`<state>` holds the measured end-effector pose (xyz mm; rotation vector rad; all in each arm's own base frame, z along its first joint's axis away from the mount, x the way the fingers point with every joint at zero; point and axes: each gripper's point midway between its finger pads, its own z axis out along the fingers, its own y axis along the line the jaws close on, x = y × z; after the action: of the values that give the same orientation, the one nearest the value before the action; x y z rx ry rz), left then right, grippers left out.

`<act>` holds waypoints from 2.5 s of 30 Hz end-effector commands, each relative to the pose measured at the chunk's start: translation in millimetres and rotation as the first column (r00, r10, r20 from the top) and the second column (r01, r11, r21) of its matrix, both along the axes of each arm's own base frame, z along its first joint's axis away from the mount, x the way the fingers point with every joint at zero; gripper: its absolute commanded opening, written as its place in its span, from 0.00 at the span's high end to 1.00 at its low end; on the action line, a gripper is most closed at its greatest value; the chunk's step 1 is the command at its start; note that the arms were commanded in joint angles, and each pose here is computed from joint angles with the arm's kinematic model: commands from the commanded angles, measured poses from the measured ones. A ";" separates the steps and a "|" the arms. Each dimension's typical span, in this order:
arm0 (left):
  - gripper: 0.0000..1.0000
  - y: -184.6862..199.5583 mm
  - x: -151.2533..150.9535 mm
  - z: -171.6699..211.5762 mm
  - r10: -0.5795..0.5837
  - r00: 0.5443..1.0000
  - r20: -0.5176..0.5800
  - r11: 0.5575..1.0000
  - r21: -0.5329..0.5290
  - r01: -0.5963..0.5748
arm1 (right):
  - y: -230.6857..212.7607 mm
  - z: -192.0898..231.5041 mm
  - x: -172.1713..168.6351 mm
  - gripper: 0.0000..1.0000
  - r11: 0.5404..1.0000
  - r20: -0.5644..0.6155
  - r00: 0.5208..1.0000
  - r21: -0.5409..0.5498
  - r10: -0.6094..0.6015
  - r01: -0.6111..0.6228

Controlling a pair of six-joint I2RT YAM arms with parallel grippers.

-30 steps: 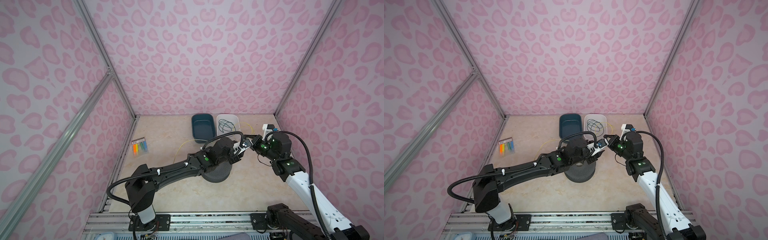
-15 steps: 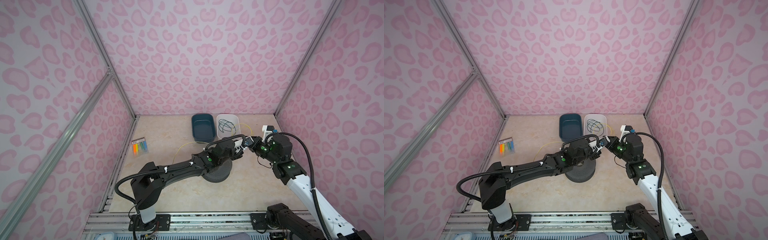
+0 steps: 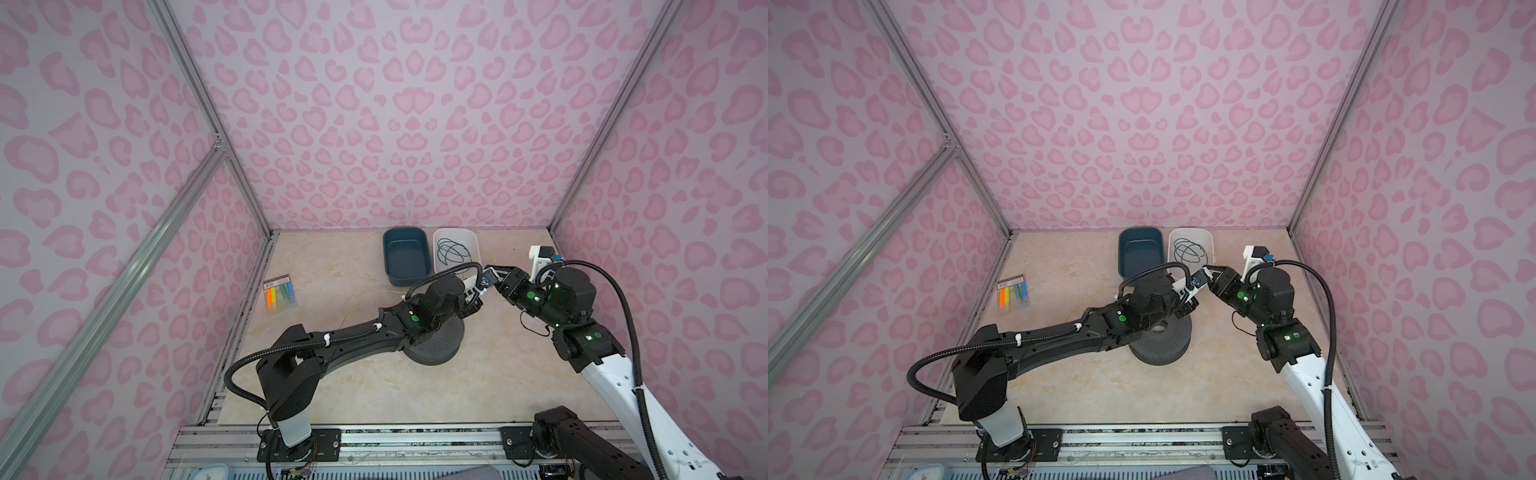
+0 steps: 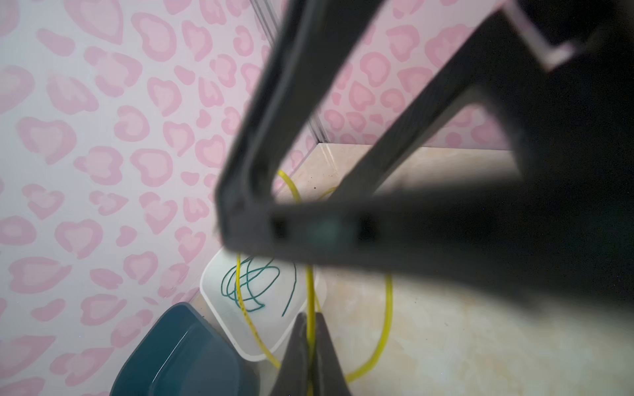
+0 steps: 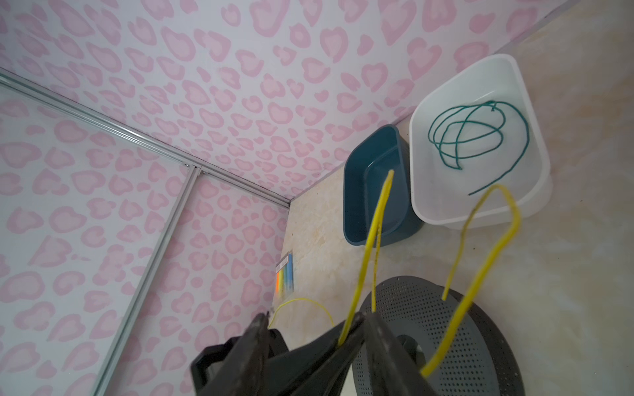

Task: Wrap the cables

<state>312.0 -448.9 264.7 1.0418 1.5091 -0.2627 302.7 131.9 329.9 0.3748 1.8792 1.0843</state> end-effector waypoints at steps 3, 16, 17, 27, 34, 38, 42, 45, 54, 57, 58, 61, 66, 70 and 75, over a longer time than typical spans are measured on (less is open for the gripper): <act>0.96 15.0 7.4 7.2 0.032 0.997 -0.063 0.997 -0.074 -0.037 | -13.2 21.6 -12.2 0.52 0.996 0.067 0.998 -0.080 -0.018 0.024; 0.96 34.1 0.1 37.8 0.044 0.989 -0.140 0.970 -0.229 -0.076 | -2.7 -13.2 6.1 0.52 0.992 0.020 1.000 0.127 -0.015 0.012; 0.96 34.5 -1.3 39.7 0.040 0.989 -0.144 0.968 -0.239 -0.074 | 2.9 -14.2 7.6 0.53 0.990 0.023 1.000 0.142 0.002 -0.005; 0.96 36.0 -6.2 41.6 0.021 0.986 -0.167 0.958 -0.278 -0.068 | 30.6 -31.5 13.4 0.63 0.985 -0.011 0.998 0.163 0.066 -0.063; 0.96 38.4 -10.7 45.8 0.005 0.986 -0.167 0.956 -0.290 -0.054 | 28.6 -34.2 15.8 0.86 0.991 -0.013 0.999 0.128 0.052 -0.050; 0.96 43.1 -13.5 50.1 0.003 0.986 -0.165 0.953 -0.299 -0.053 | 21.0 -34.3 19.5 1.00 0.996 -0.013 1.000 0.091 0.026 -0.025; 0.96 51.9 -15.8 56.7 0.013 0.987 -0.159 0.948 -0.311 -0.062 | 4.9 -27.3 22.7 1.00 0.996 0.002 1.000 0.086 -0.017 0.017; 0.96 62.7 -17.0 68.6 0.027 0.988 -0.151 0.937 -0.339 -0.078 | -6.4 -26.9 23.2 1.00 0.997 -0.003 0.999 0.057 -0.044 0.044; 0.96 105.5 -8.5 97.0 0.118 0.981 -0.155 0.902 -0.396 -0.171 | -34.1 -56.3 18.8 1.00 0.990 -0.059 0.990 0.058 -0.126 0.130; 0.96 116.2 -4.6 89.5 0.147 0.975 -0.167 0.911 -0.361 -0.199 | -51.4 -51.0 21.6 1.00 0.982 -0.046 0.984 0.074 -0.171 0.175; 0.96 121.6 -2.9 79.6 0.163 0.968 -0.190 0.919 -0.328 -0.219 | -57.3 -46.4 23.6 1.00 0.979 -0.037 0.982 0.083 -0.184 0.186; 0.96 134.8 -1.0 57.1 0.183 0.951 -0.248 0.932 -0.264 -0.248 | -76.6 -30.2 31.1 1.00 0.968 -0.006 0.975 0.116 -0.224 0.223; 0.96 150.1 -6.5 12.7 0.218 0.932 -0.290 0.960 -0.110 -0.259 | -111.8 4.7 44.8 1.00 0.939 0.066 0.950 0.187 -0.305 0.288; 0.96 157.8 -11.0 -23.0 0.253 0.912 -0.322 0.966 0.023 -0.259 | -139.4 33.2 54.0 1.00 0.909 0.120 0.921 0.251 -0.371 0.333; 0.96 162.7 -16.7 -53.5 0.273 0.892 -0.361 0.962 0.104 -0.252 | -169.1 61.3 64.7 1.00 0.869 0.168 0.876 0.302 -0.452 0.391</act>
<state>299.6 -296.6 237.2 0.8009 1.9144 -0.3025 364.2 -22.7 361.1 0.7587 1.4818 1.0237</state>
